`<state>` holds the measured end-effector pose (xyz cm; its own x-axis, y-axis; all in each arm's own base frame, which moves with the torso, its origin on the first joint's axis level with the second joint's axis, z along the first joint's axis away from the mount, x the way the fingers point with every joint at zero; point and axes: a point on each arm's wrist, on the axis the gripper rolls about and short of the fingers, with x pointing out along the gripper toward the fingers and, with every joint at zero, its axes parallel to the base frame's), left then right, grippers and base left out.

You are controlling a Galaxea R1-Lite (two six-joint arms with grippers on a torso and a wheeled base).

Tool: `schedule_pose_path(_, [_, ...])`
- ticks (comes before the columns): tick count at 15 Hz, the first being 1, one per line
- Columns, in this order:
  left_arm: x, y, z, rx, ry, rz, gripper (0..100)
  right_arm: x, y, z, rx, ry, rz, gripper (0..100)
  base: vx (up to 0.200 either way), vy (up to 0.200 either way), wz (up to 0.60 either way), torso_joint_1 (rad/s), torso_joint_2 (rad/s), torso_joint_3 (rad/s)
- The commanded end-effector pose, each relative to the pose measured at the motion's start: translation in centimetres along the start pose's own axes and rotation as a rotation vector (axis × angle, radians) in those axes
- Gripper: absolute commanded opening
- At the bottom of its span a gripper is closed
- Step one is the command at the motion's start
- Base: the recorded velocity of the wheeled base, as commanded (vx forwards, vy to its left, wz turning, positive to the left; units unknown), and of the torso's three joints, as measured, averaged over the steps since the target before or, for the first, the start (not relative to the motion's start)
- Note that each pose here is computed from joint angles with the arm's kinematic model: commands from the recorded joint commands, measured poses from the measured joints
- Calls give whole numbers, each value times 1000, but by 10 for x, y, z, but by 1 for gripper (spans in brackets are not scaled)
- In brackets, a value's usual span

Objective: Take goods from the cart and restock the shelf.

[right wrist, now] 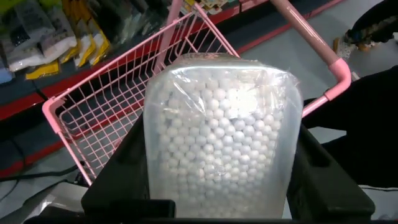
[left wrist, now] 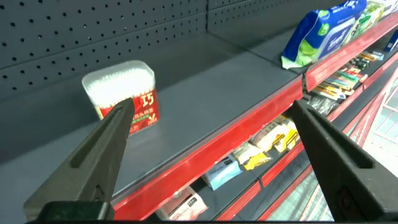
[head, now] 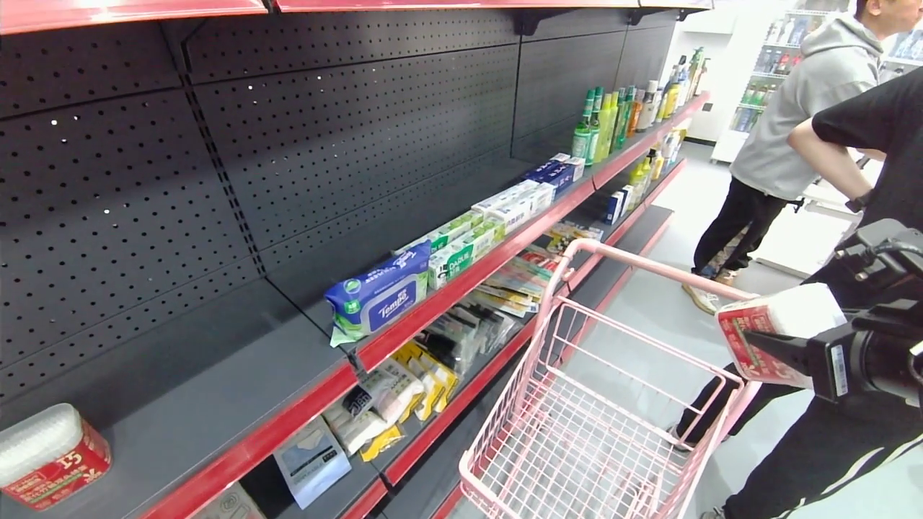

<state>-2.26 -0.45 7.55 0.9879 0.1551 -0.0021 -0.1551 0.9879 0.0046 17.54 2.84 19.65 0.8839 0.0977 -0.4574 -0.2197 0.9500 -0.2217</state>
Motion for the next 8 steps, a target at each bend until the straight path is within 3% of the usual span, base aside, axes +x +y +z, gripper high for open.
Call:
schedule_pose_path(1, [0, 0, 0, 0, 1, 1, 100, 2, 1, -3, -2, 16, 4, 0, 0, 0, 0, 110, -246, -124])
schedule_pose_path(6, [0, 0, 0, 0, 1, -1, 100, 4, 1, -5, -1, 26, -3, 0, 0, 0, 0, 80, -165, -86])
schedule_pose_path(8, [0, 0, 0, 0, 1, -1, 100, 4, -1, -5, 3, 24, -9, 0, 0, 0, 600, 2, -5, -5])
